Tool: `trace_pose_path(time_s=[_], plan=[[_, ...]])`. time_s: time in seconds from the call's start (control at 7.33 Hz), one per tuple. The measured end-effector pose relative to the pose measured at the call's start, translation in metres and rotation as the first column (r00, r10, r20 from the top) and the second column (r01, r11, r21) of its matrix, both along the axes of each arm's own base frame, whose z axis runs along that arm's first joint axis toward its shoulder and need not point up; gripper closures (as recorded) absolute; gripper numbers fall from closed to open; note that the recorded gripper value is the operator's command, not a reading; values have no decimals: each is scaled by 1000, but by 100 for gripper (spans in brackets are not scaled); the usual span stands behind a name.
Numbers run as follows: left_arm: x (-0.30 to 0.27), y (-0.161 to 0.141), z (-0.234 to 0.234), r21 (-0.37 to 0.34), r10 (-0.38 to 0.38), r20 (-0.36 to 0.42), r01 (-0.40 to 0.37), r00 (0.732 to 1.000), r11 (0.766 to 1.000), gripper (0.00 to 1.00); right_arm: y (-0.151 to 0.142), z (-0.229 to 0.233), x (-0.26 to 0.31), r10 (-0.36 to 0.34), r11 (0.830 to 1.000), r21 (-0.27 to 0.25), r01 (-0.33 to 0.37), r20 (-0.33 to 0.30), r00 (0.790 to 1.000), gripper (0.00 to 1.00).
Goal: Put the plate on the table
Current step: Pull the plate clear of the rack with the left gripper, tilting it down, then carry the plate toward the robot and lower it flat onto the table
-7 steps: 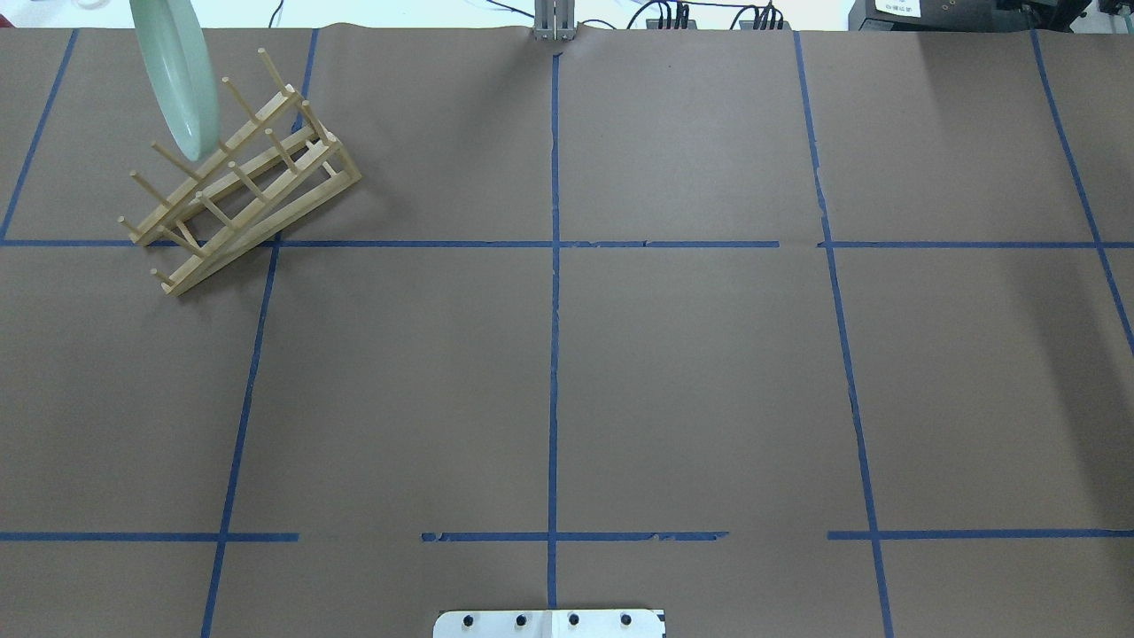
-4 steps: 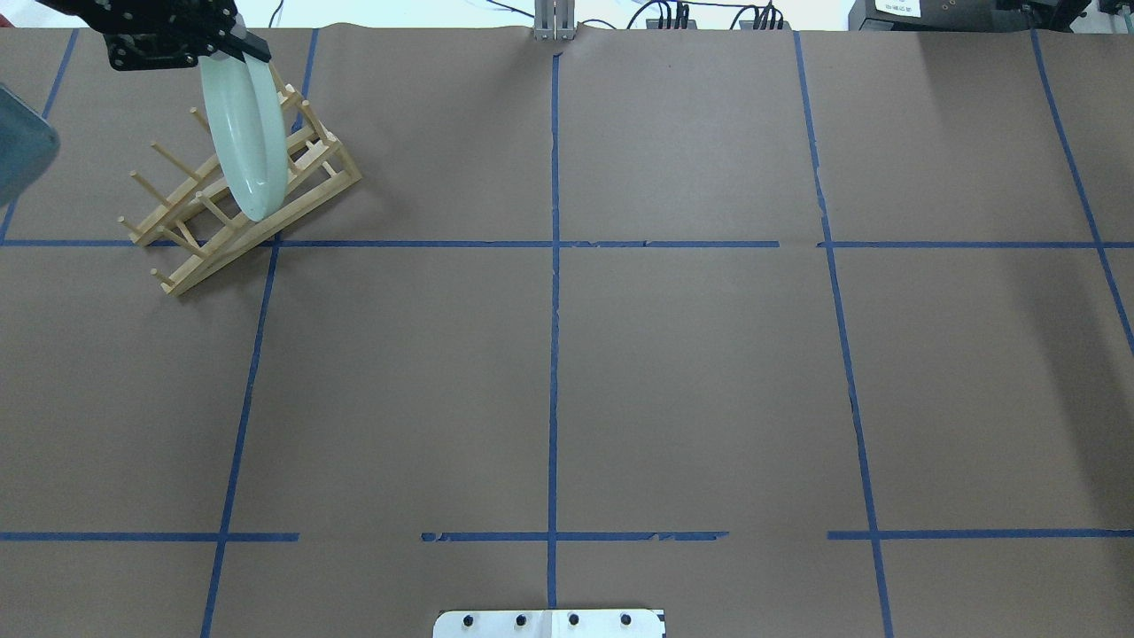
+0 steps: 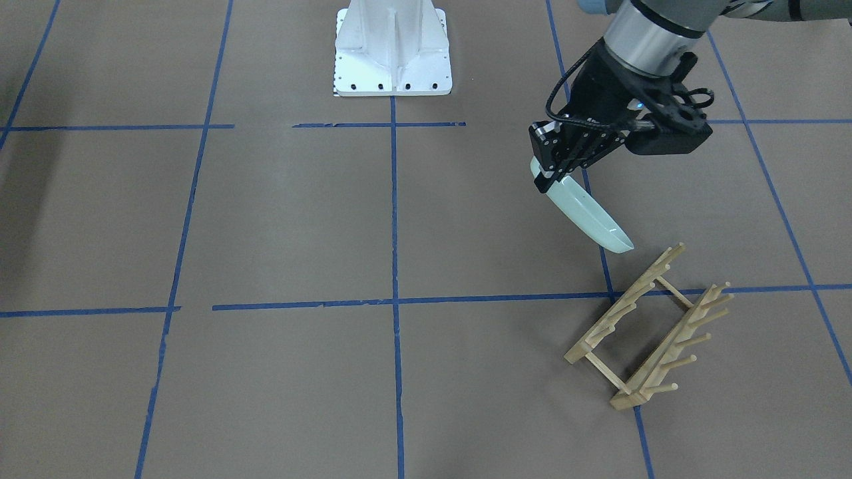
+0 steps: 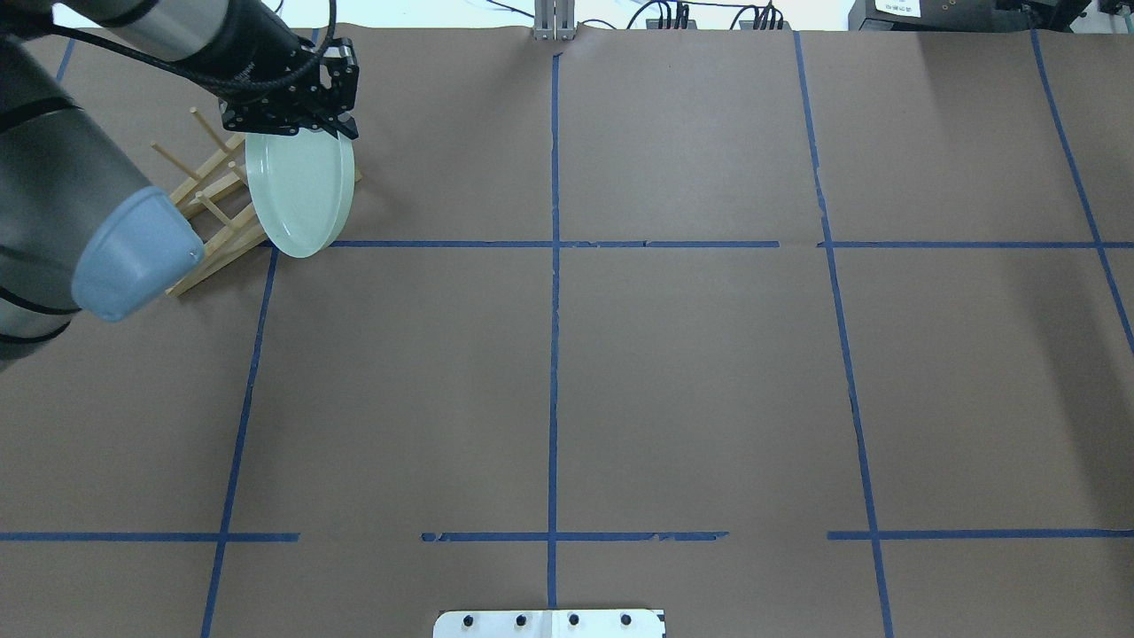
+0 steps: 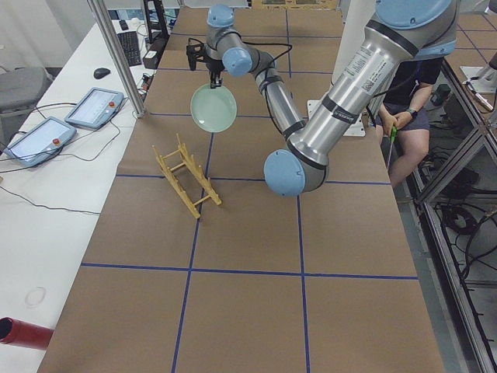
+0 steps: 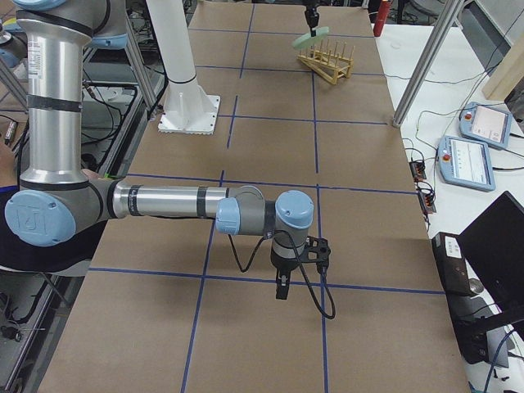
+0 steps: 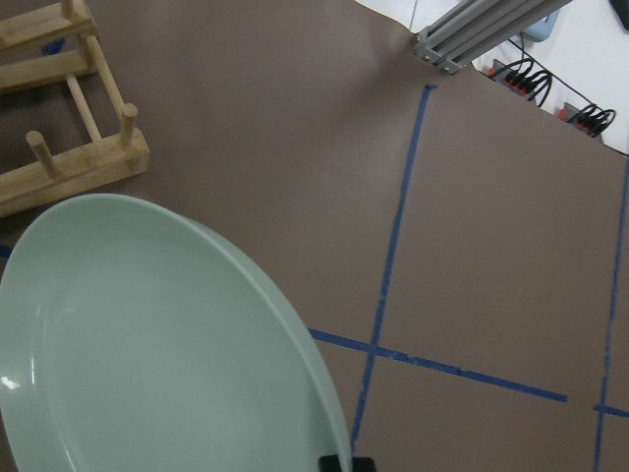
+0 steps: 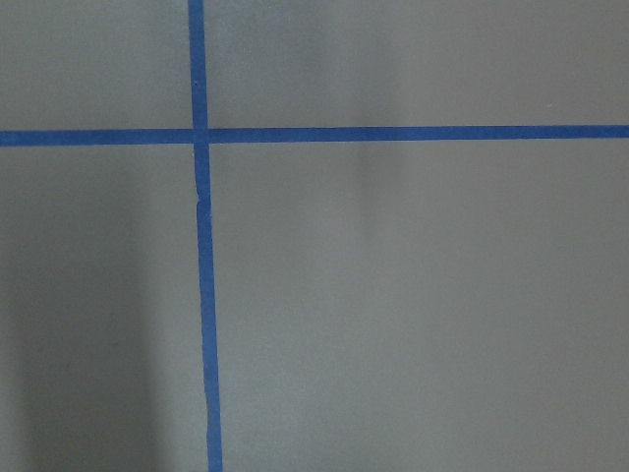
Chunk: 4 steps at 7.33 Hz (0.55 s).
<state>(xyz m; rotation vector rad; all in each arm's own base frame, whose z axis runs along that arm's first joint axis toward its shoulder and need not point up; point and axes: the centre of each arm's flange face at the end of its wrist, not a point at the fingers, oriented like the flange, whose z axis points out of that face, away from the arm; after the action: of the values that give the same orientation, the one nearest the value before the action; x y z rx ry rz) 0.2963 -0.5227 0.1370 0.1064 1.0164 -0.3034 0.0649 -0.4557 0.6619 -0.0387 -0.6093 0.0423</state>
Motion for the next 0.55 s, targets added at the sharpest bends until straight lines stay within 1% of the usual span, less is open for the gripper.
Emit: trace_pose_path(time_s=[0.27, 0.41, 0.55], plan=[[47, 22, 0, 59, 71, 109, -77, 992, 995, 100, 0, 0, 0, 0, 1000, 0, 0, 0, 1000, 0], [76, 32, 6, 104, 93, 174, -113, 980, 988, 100, 0, 0, 0, 0, 1000, 0, 0, 0, 1000, 0], [102, 38, 17, 156, 119, 248, -161, 961, 975, 100, 0, 0, 0, 0, 1000, 0, 0, 0, 1000, 0]])
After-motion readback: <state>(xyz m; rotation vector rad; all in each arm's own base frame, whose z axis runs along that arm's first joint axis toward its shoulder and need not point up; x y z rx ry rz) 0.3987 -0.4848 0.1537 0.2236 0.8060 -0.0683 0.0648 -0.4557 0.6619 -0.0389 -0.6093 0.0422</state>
